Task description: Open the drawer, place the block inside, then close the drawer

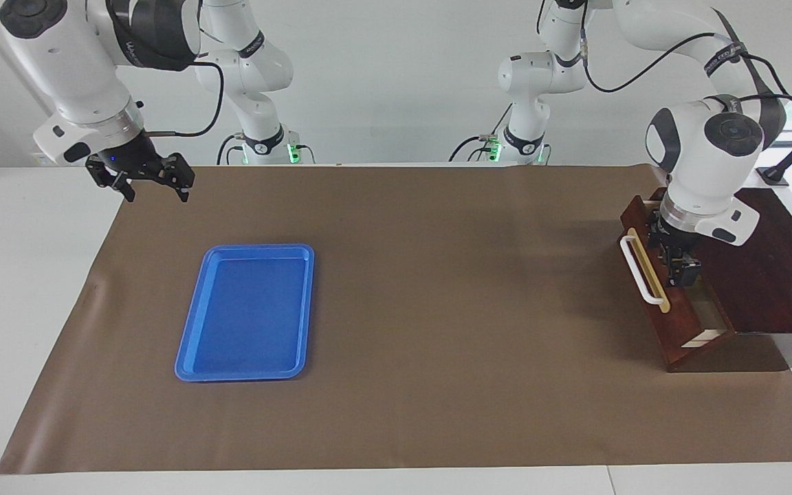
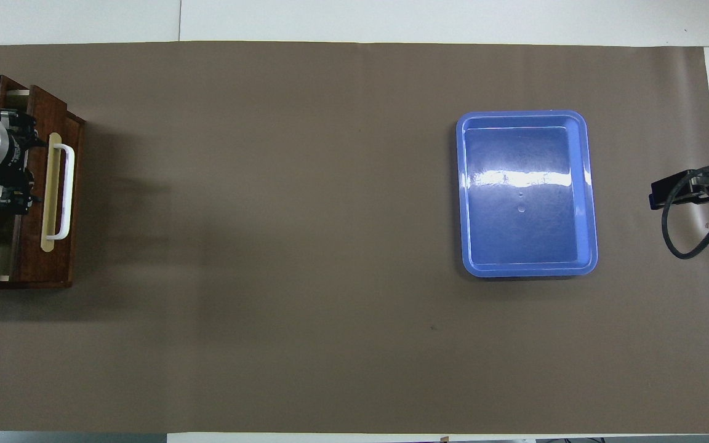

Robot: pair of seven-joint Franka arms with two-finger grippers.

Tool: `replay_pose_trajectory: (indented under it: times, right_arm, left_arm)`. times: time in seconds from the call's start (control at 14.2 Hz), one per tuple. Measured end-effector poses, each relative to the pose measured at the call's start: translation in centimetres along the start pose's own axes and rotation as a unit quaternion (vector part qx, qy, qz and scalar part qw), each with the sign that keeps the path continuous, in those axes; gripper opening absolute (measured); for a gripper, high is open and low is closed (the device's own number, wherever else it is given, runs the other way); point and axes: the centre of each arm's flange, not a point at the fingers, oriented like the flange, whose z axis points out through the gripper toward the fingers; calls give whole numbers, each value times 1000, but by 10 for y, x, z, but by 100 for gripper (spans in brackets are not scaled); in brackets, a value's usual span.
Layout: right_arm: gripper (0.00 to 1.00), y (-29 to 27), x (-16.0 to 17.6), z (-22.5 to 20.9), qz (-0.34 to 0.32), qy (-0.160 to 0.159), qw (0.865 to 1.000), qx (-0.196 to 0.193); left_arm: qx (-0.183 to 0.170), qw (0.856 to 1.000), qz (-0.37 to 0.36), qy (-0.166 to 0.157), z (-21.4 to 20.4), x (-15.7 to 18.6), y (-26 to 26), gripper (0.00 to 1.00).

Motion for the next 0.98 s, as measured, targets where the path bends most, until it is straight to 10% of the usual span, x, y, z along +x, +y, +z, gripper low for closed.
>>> replay_pose_trajectory:
  times: [0.56, 0.98]
  right_arm:
    - [100, 0, 0, 0, 0, 0, 1000, 0]
    - [100, 0, 0, 0, 0, 0, 1000, 0]
  left_arm:
    - [3, 1000, 22, -4, 8, 34, -5, 100]
    - [24, 993, 116, -19, -14, -8, -4, 100]
